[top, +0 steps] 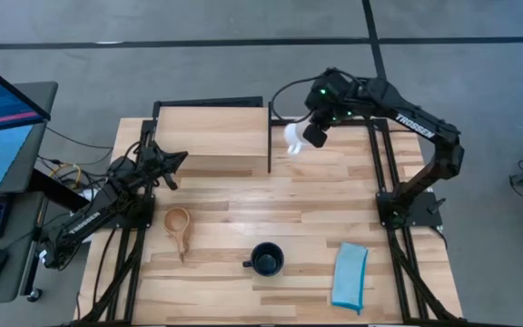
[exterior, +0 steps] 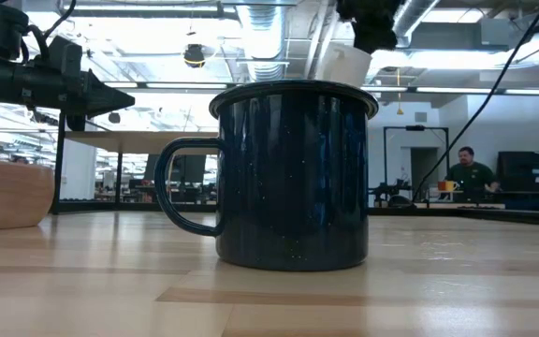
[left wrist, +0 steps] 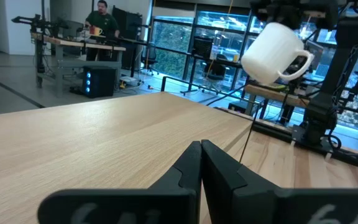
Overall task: Stack small to large cups/mugs on shelf
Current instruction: Put the white mug on the shelf
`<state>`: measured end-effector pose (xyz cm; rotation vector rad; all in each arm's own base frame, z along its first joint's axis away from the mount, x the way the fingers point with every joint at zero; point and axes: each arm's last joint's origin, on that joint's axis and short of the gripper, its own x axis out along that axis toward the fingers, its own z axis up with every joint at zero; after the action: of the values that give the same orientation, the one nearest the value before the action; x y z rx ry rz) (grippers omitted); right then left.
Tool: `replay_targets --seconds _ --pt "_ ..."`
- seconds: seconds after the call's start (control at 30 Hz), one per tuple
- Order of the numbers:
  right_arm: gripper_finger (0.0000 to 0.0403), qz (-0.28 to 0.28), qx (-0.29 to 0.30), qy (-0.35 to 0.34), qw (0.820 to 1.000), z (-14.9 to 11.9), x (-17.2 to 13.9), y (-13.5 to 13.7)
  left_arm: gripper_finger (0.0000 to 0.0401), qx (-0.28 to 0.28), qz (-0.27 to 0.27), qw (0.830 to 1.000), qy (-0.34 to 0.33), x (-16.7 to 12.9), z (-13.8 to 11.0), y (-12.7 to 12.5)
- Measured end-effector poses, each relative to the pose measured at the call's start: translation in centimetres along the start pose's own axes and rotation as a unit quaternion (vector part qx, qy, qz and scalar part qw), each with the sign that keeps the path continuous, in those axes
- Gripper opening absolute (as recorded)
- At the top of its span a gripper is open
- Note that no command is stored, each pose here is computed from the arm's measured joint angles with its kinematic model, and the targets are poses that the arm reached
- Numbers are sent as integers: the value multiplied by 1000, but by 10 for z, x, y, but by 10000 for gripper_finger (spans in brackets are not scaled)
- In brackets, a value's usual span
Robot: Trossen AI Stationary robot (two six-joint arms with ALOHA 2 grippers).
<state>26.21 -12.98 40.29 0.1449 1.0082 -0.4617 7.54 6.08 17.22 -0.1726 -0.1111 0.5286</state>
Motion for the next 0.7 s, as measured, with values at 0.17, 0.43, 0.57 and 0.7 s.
replay_targets --seconds 0.17,0.43,0.57,0.7 --pt "9 9 -15 -44 999 9 -16 10 0 0 0 1000 0 0 0 0" --pt "9 37 -49 -115 992 22 -31 36 0 0 0 1000 0 0 0 0" --pt "9 44 -66 -149 986 27 -33 44 0 0 0 1000 0 0 0 0" --pt "9 46 -80 -171 981 32 -34 48 0 0 0 1000 0 0 0 0"
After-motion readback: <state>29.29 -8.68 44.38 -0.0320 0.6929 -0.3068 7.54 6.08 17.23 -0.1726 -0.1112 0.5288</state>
